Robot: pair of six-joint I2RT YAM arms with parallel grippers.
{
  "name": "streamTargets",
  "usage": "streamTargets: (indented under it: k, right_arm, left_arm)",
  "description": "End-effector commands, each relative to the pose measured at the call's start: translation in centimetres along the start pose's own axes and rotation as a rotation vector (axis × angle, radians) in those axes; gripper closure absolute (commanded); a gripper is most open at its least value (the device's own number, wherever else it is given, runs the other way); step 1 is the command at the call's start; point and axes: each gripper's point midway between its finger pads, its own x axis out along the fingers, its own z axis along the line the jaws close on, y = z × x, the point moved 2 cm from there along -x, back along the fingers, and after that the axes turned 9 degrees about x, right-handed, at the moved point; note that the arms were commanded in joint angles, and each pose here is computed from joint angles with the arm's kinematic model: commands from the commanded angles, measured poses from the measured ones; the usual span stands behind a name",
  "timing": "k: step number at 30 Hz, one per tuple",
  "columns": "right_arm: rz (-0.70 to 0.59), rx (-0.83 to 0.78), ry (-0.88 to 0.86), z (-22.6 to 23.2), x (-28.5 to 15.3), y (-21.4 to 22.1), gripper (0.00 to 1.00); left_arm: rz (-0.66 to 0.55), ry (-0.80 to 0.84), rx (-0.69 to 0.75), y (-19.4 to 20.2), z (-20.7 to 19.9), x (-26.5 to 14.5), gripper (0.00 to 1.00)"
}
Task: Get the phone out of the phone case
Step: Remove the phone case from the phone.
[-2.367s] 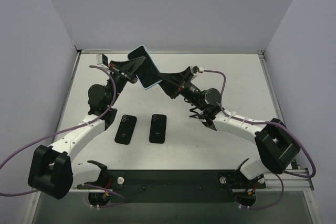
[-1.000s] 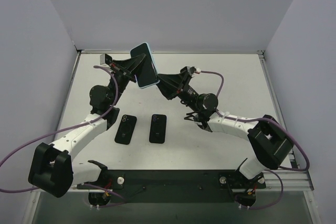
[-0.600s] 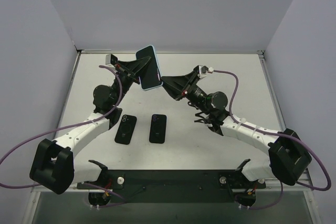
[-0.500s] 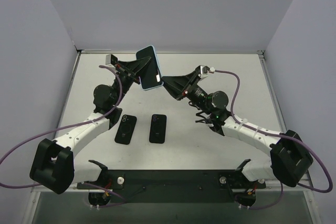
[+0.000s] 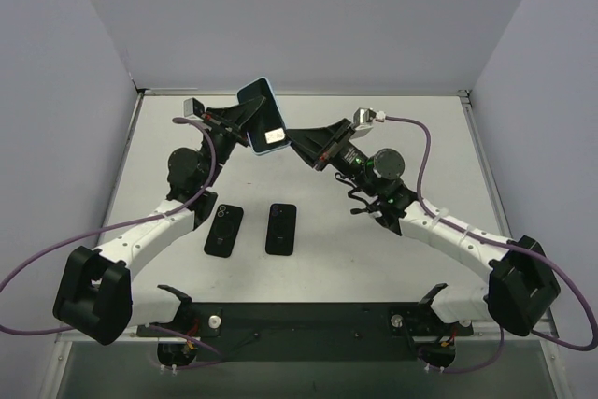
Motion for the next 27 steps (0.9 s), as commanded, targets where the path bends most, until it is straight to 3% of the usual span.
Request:
streamTargets:
  k: [1, 2, 5, 16, 21, 27]
  right_arm:
    - [0.078, -0.068, 0.757, -18.8, -4.7, 0.5, 0.96]
    - [0.087, -0.072, 0.767, -18.7, -4.5, 0.6, 0.86]
    - [0.126, -0.078, 0.755, -18.2, -3.7, 1.1, 0.80]
    - [0.296, -0.136, 0.740, -15.9, -2.5, 2.8, 0.75]
    - [0.410, -0.096, 0.671, -14.5, -2.5, 4.5, 0.63]
    - [0.468, -0.038, 0.560, -12.3, -0.8, 5.8, 0.65]
  left_arm:
    - [0.340, 0.596, -0.108, 8.1, -18.2, -4.8, 1.00]
    - [0.341, 0.586, -0.108, 8.2, -17.9, -4.7, 1.00]
    - [0.352, 0.554, -0.116, 8.9, -16.8, -4.4, 1.00]
    - [0.389, 0.420, -0.048, 10.2, -13.6, -3.5, 1.00]
    - [0.414, 0.324, -0.008, 10.8, -11.6, -2.9, 1.00]
    - [0.408, 0.322, -0.017, 10.7, -10.4, -2.9, 1.00]
